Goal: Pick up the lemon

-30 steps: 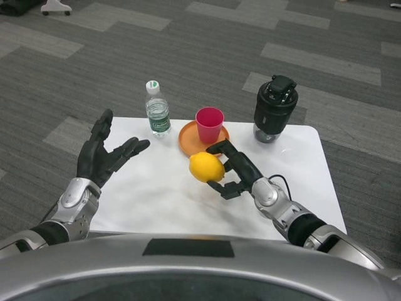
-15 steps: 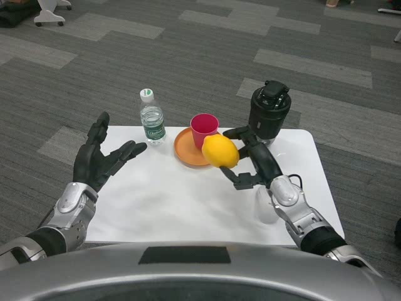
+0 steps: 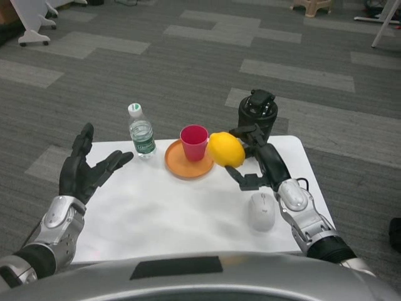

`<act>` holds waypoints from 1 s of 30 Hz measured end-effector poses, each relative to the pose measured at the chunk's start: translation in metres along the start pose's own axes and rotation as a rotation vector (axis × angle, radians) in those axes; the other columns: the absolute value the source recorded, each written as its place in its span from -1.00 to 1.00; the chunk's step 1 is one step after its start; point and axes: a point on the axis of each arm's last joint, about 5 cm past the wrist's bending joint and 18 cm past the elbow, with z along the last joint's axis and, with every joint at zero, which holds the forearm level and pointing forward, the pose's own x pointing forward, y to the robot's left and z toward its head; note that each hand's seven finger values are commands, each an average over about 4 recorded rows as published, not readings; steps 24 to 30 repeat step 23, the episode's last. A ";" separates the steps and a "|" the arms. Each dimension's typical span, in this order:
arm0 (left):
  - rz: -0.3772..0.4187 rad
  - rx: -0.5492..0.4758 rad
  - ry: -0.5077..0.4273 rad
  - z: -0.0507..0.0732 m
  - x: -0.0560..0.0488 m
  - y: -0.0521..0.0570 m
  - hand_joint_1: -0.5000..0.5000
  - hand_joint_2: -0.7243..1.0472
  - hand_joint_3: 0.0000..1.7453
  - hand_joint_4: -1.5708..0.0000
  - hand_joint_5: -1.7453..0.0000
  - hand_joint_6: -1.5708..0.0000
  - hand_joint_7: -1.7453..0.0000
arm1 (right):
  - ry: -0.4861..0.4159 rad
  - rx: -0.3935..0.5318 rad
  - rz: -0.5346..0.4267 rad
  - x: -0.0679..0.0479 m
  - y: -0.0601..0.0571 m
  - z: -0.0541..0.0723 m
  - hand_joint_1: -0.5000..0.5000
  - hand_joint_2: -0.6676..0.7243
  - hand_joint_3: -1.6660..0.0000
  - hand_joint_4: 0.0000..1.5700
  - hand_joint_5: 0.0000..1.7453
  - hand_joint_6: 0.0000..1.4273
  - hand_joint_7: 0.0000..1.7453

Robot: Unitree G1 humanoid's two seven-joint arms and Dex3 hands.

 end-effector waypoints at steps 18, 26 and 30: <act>0.000 0.009 -0.009 0.003 0.004 0.000 1.00 1.00 -0.90 1.00 1.00 1.00 1.00 | 0.002 -0.007 -0.013 -0.001 -0.004 0.000 -0.42 -0.86 -0.43 -0.82 0.89 -0.88 0.52; 0.002 0.011 -0.008 0.003 0.004 0.001 1.00 1.00 -0.90 1.00 1.00 1.00 1.00 | 0.002 -0.006 -0.015 -0.001 -0.005 0.000 -0.42 -0.85 -0.43 -0.82 0.89 -0.88 0.52; 0.002 0.011 -0.008 0.003 0.004 0.001 1.00 1.00 -0.90 1.00 1.00 1.00 1.00 | 0.002 -0.006 -0.015 -0.001 -0.005 0.000 -0.42 -0.85 -0.43 -0.82 0.89 -0.88 0.52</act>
